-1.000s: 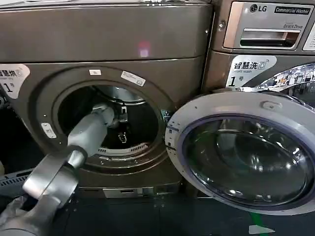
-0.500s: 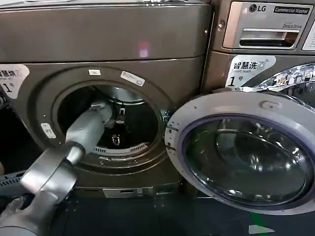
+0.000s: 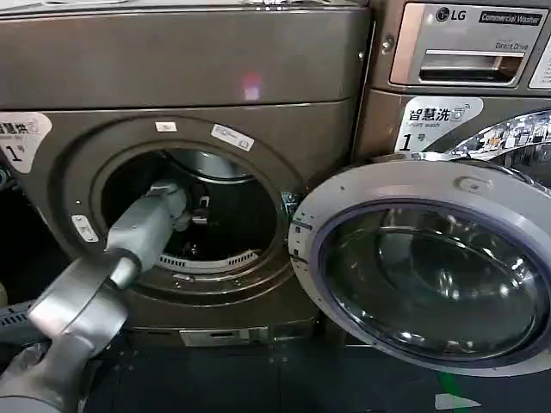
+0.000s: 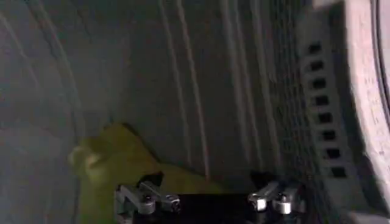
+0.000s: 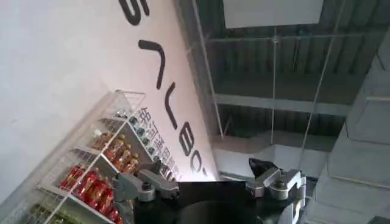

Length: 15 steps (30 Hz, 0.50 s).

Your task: Grasp the clothes from the dryer.

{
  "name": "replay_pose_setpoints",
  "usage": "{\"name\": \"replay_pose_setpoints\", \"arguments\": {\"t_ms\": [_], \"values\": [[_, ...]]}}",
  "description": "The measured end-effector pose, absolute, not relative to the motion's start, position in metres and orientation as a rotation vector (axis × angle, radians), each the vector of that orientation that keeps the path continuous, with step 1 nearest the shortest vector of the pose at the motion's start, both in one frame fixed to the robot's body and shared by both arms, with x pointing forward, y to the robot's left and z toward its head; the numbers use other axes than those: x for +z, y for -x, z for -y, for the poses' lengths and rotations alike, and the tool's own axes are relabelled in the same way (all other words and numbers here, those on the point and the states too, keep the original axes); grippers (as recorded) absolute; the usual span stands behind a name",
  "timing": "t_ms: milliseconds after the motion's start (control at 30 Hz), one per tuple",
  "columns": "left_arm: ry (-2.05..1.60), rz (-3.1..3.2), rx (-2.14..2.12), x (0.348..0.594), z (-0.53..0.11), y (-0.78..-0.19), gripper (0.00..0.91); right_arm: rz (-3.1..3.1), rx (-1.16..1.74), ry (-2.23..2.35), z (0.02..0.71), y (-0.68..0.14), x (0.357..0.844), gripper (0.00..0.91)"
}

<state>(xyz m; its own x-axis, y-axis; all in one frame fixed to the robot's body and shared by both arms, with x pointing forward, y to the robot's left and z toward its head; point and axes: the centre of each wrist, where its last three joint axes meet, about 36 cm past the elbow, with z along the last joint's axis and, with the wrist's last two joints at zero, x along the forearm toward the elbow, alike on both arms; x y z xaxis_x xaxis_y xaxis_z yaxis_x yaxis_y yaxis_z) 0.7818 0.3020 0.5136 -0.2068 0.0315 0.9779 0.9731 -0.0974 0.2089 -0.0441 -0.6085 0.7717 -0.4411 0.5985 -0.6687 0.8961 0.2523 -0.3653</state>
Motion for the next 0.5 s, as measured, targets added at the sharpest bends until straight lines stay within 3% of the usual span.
{"name": "replay_pose_setpoints", "arguments": {"t_ms": [500], "values": [[1.158,1.313,-1.384,0.507,-0.316,-0.779,0.907,-2.139,-1.027,-1.365,0.610,0.044,0.771,0.907]]}}
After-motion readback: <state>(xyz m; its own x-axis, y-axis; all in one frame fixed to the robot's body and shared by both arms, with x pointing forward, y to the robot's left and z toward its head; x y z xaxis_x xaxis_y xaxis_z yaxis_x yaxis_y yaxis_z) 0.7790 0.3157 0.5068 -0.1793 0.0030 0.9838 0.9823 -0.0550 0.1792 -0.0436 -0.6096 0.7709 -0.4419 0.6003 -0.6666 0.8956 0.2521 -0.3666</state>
